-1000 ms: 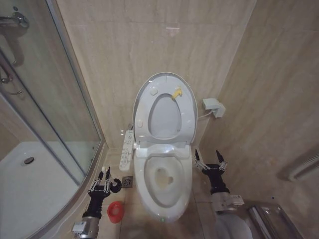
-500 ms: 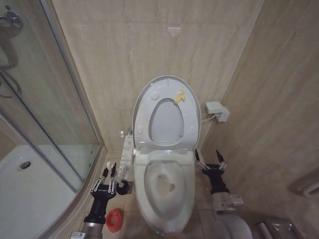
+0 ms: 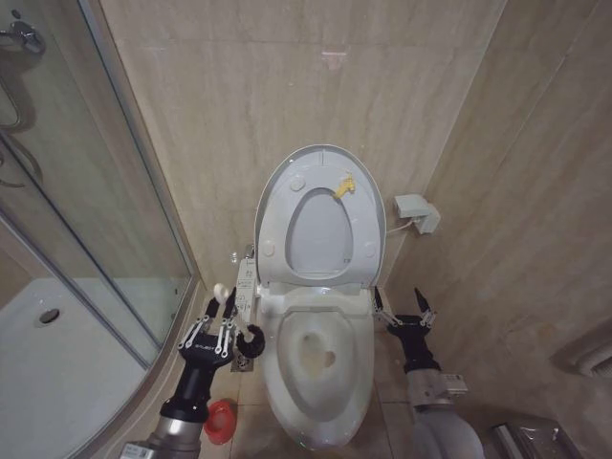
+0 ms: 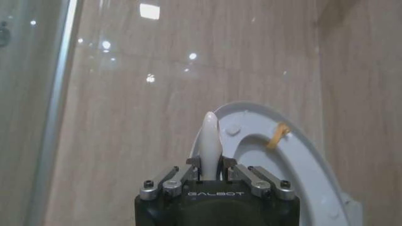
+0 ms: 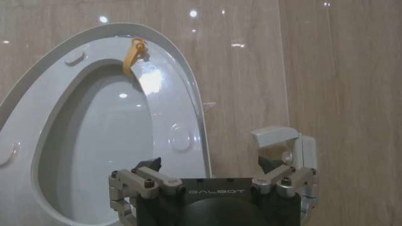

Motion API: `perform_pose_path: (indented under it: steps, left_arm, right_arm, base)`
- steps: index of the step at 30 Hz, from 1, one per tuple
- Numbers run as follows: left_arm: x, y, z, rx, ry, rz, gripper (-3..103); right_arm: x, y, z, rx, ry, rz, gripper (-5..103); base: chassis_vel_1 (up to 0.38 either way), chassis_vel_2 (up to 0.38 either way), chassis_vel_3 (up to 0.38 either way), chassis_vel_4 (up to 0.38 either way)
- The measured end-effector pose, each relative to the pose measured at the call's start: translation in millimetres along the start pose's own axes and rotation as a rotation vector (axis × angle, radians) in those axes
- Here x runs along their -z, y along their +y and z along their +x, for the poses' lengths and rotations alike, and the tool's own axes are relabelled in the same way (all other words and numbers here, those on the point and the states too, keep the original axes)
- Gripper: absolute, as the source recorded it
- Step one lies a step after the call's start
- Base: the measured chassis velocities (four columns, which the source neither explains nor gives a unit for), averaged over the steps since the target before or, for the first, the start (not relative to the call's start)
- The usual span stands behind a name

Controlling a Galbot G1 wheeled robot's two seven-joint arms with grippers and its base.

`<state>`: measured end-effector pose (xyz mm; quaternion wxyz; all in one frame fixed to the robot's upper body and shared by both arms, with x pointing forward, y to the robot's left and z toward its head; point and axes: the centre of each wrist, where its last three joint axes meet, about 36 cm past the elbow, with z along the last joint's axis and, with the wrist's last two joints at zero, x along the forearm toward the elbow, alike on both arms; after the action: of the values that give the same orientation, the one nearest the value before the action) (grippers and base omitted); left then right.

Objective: Open the toilet lid, clean the toilet bowl with a toilet brush, close the toilet lid, and flush.

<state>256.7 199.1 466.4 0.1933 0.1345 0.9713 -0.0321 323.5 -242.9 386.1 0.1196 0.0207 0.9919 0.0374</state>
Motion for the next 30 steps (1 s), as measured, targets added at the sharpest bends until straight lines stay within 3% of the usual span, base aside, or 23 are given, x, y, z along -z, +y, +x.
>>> perform_pose_path:
  steps: [12,22,27,30]
  left_arm:
    - [-43.5,2.7,-37.2,-0.093,0.001,0.057,21]
    - [-98.5,-20.6,-68.4,-0.184,0.051,0.143,21]
    - [-121.8,-27.9,-82.9,-0.211,0.059,0.153,21]
    - [-151.8,-30.0,-98.6,-0.223,0.077,0.138,21]
  right_arm:
    - [0.0,0.0,0.0,0.000,0.000,0.000,100]
    - [0.0,0.0,0.0,0.000,0.000,0.000,100]
    - [0.0,0.0,0.0,0.000,0.000,0.000,100]
    - [0.0,0.0,0.0,0.000,0.000,0.000,100]
  base:
    - [0.000,0.000,0.000,0.000]
    - [0.000,0.000,0.000,0.000]
    - [0.000,0.000,0.000,0.000]
    - [0.000,0.000,0.000,0.000]
